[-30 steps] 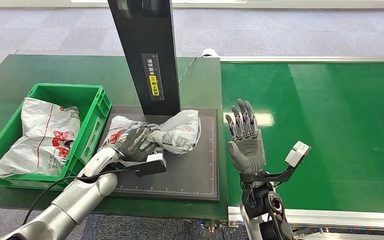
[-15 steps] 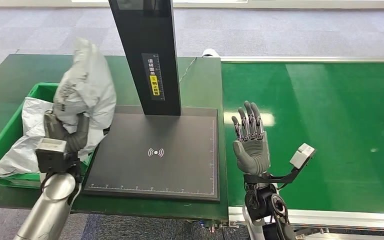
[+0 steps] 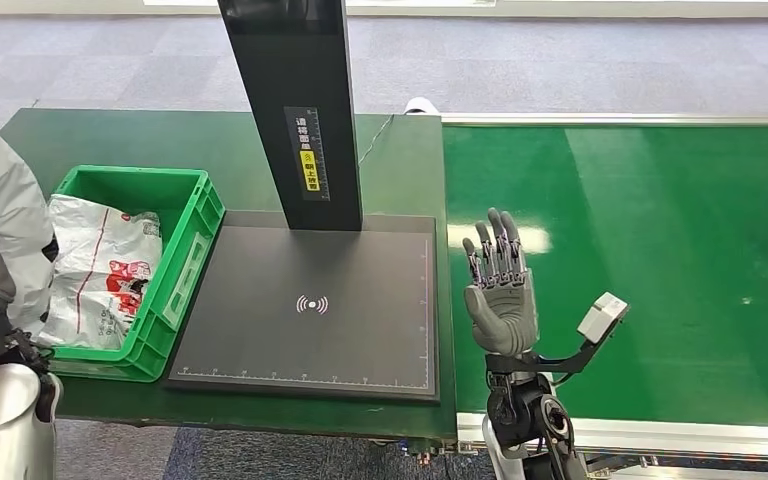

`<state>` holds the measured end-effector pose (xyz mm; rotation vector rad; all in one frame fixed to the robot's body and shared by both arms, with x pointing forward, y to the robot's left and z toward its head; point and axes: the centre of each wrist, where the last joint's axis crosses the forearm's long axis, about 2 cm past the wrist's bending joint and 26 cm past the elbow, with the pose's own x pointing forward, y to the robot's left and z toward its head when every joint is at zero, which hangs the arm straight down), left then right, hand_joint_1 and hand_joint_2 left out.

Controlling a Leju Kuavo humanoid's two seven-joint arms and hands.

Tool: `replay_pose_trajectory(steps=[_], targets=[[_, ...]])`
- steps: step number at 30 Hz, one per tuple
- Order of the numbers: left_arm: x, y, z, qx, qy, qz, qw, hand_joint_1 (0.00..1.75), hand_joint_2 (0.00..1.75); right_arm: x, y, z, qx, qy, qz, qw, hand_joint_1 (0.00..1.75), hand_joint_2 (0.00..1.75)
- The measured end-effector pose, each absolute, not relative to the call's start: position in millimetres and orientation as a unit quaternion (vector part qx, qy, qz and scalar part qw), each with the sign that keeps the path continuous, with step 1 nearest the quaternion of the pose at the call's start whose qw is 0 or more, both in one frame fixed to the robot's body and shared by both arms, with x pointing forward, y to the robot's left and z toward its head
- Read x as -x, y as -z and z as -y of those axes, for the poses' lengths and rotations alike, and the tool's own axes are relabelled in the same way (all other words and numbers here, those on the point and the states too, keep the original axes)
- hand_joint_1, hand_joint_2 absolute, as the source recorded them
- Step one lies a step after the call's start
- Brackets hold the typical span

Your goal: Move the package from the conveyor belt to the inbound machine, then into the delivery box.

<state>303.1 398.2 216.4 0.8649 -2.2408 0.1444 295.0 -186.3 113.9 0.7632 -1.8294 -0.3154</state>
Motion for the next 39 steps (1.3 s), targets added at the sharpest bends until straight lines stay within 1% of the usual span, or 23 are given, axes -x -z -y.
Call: replay_pose_trajectory(steps=[4,11,18,19,22,23,30,34,39], targets=[[-320.3,-205.1,-419.7,-0.383,-0.019,0.821,0.423,1.75,1.75,-295.0,-114.7,184.5,-0.329,0.132,0.766,0.536,0.00,1.75],[-355.6,-177.5,-439.3,-0.412,0.065,0.728,0.544,1.75,1.75,-296.1,-116.7,182.4,-0.339,0.128,0.762,0.536,0.00,1.75],[-399.0,-174.3,-446.8,-0.428,0.152,0.650,0.610,1.75,1.75,-303.4,-124.6,175.9,-0.355,0.123,0.758,0.532,0.00,1.75],[-402.7,-174.1,-446.3,-0.427,0.161,0.643,0.616,1.64,1.75,-304.1,-125.2,175.4,-0.357,0.123,0.758,0.532,0.00,1.75],[-410.3,-172.8,-443.6,-0.424,0.189,0.621,0.632,0.33,1.75,-306.3,-126.5,174.8,-0.359,0.122,0.758,0.531,0.00,1.75],[-412.3,-172.5,-442.4,-0.422,0.200,0.615,0.636,0.00,1.75,-306.9,-126.9,174.8,-0.359,0.122,0.758,0.531,0.00,1.75],[-421.6,-174.4,-430.7,-0.400,0.245,0.613,0.636,0.00,1.75,-308.2,-126.2,175.3,-0.358,0.122,0.757,0.533,0.00,1.75],[-423.4,-179.4,-423.7,-0.381,0.248,0.636,0.624,0.00,1.75,-307.7,-124.9,176.4,-0.355,0.121,0.759,0.532,0.00,1.75],[-418.3,-189.0,-410.8,-0.368,0.244,0.680,0.586,0.00,1.75,-304.9,-120.8,178.9,-0.346,0.122,0.762,0.534,0.00,1.75]])
